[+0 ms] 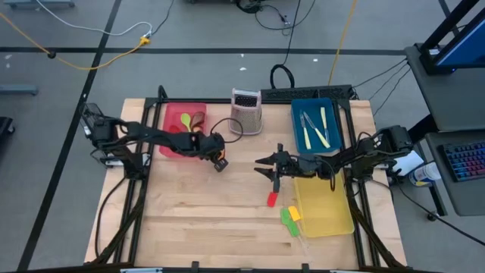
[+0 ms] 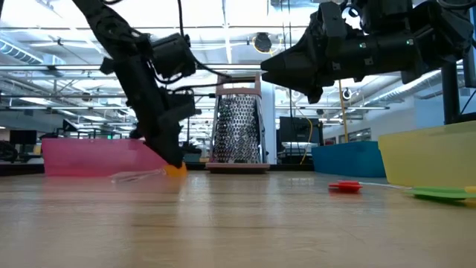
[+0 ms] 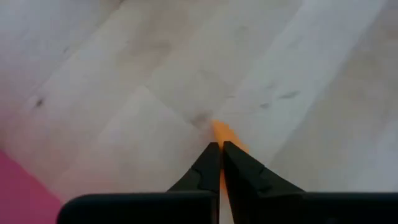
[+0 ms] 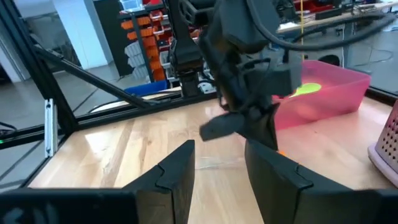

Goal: Pick & Place Kitchen Items
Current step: Put the orange spatula into the yellow bin

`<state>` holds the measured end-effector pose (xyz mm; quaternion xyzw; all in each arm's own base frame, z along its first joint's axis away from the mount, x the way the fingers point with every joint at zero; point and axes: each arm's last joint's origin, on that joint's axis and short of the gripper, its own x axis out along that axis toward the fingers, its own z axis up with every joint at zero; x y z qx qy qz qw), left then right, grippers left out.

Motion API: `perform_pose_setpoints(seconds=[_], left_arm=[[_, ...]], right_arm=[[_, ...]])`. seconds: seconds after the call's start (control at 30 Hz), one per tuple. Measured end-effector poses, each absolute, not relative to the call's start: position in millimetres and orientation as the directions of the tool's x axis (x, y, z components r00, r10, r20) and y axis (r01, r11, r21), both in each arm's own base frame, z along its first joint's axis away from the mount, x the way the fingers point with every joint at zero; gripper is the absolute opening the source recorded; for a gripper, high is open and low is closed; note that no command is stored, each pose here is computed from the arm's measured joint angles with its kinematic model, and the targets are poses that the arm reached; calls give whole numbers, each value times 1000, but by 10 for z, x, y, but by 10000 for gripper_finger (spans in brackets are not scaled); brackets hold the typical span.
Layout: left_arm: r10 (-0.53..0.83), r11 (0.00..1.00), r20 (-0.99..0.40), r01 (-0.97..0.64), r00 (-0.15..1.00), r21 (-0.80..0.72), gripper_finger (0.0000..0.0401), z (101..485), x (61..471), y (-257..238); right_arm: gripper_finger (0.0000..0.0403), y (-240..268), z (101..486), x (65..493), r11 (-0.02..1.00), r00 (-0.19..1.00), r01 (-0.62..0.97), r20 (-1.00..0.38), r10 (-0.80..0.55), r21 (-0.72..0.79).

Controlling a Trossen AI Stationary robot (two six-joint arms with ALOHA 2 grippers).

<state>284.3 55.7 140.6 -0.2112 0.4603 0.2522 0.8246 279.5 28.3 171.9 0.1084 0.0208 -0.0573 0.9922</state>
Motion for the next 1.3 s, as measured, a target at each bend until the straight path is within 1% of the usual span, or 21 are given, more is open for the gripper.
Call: perform_pose_setpoints(seconds=[0.1,0.23,0.33,0.47,0.57,0.67,0.77,0.8,0.83,0.97,1.13,1.3], left_arm=[[215,796,-856,-592,469,-124,4,1471,2838,495],[202,824,-844,-551,496,-127,8,1507,2862,359],[185,848,-842,-515,507,-123,3,1508,2878,244],[163,876,-815,-461,556,-140,7,1535,2927,85],[138,905,-766,-395,628,-160,4,1628,2963,-38],[101,924,-676,-320,730,-208,5,1752,3038,-181],[49,952,-555,-206,831,-226,3,1910,3097,-356],[31,959,-529,-174,848,-224,3,1940,3106,-414],[14,966,-518,-144,855,-212,3,1960,3094,-473],[-34,983,-479,-58,877,-177,4,2008,3071,-659],[20,986,-474,-97,880,-138,5,2005,3051,-720],[19,986,-493,-96,870,-133,4,1984,3016,-804]], right_arm=[[134,314,1719,2791,971,994,107,-54,-98,213],[134,358,1725,2786,973,995,90,-48,-82,214],[134,402,1722,2780,973,997,76,-50,-67,216],[134,460,1700,2776,967,997,61,-61,-47,249],[134,486,1623,2789,956,995,65,-92,-41,285],[134,495,1539,2816,946,994,77,-101,-47,316],[134,493,1405,2886,924,986,151,-123,-114,352],[134,499,1357,2913,917,983,167,-129,-128,361],[134,509,1330,2962,911,982,180,-128,-142,372],[134,555,1282,3131,918,986,156,-108,-125,366],[134,616,1351,3345,955,997,74,-45,-64,288],[134,656,1360,3352,967,998,57,-50,-46,249]])
